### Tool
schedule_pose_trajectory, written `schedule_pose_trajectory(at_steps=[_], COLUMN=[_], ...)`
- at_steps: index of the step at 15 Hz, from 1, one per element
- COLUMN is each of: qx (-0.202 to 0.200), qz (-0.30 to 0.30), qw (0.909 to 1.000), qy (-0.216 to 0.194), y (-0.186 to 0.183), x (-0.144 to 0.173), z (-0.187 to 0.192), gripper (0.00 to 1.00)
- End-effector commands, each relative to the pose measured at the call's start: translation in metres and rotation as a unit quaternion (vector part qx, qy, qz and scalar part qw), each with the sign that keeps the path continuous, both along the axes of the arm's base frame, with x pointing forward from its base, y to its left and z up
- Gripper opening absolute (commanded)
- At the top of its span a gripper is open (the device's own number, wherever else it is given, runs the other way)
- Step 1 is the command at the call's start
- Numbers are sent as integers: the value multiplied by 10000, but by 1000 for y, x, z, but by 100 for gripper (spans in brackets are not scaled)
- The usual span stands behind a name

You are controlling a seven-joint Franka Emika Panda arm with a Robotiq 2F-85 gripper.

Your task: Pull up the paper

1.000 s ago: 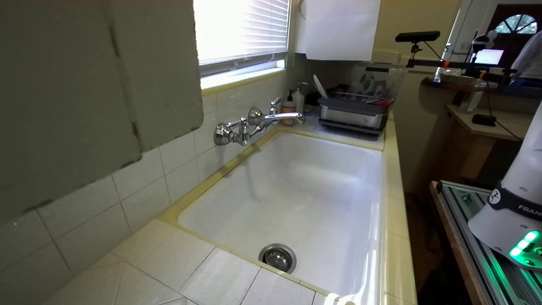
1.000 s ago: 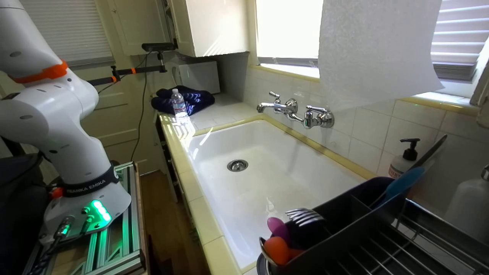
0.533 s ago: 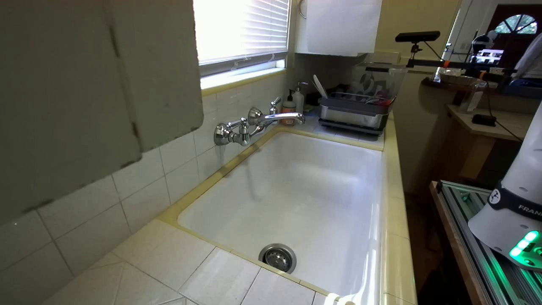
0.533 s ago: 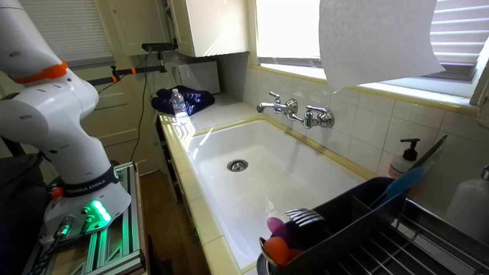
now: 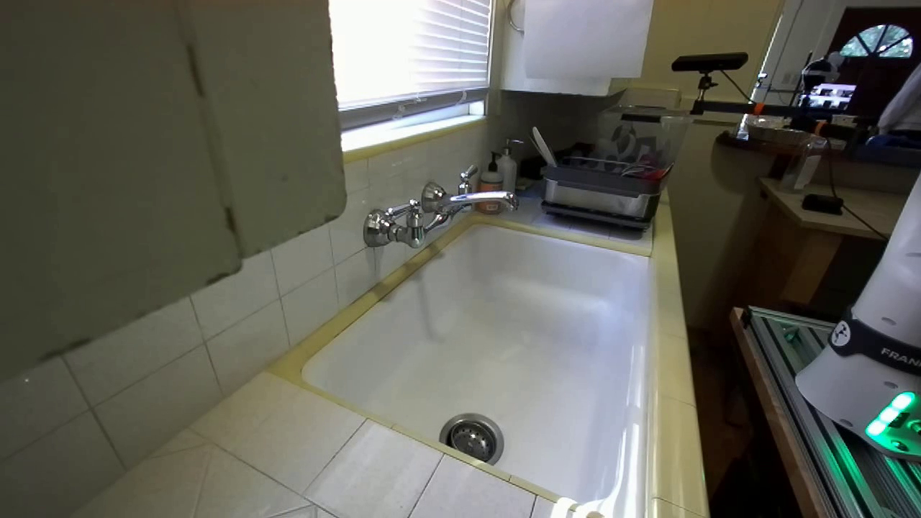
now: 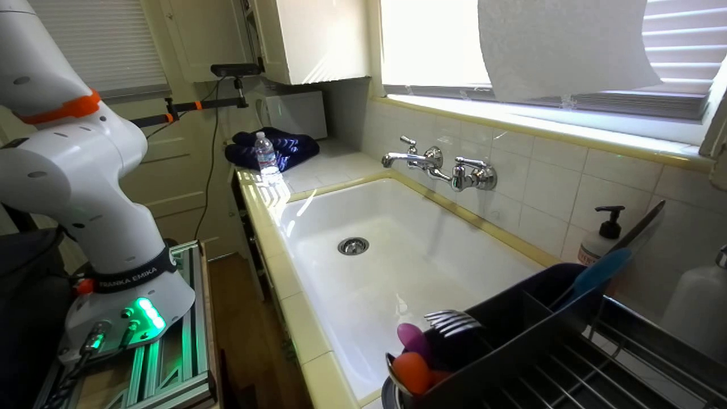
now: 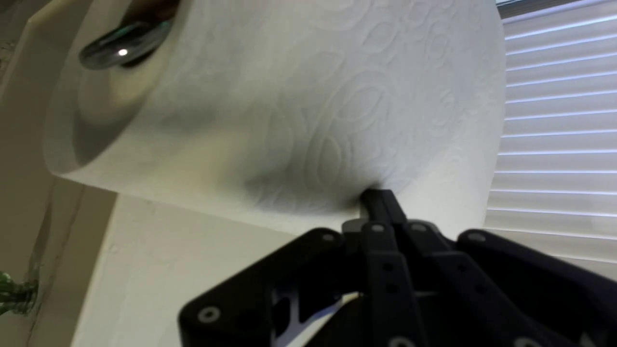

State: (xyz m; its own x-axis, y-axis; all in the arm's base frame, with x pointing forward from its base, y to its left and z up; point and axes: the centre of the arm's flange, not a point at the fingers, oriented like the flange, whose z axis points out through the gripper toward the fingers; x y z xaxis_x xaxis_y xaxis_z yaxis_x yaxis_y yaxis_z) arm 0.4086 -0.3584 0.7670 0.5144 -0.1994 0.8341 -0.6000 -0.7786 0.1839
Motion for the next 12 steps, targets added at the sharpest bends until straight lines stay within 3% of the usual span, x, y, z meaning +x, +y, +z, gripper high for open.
schedule_pose_trajectory(at_steps=[1, 6, 12], qx=[1, 15, -97], qz=[-220, -311, 199], qw=[9998, 9995, 9996], qy=[22, -93, -155], y=[-22, -29, 21], x=[-20, -31, -20], z=[6, 14, 26], gripper=[0, 0, 0])
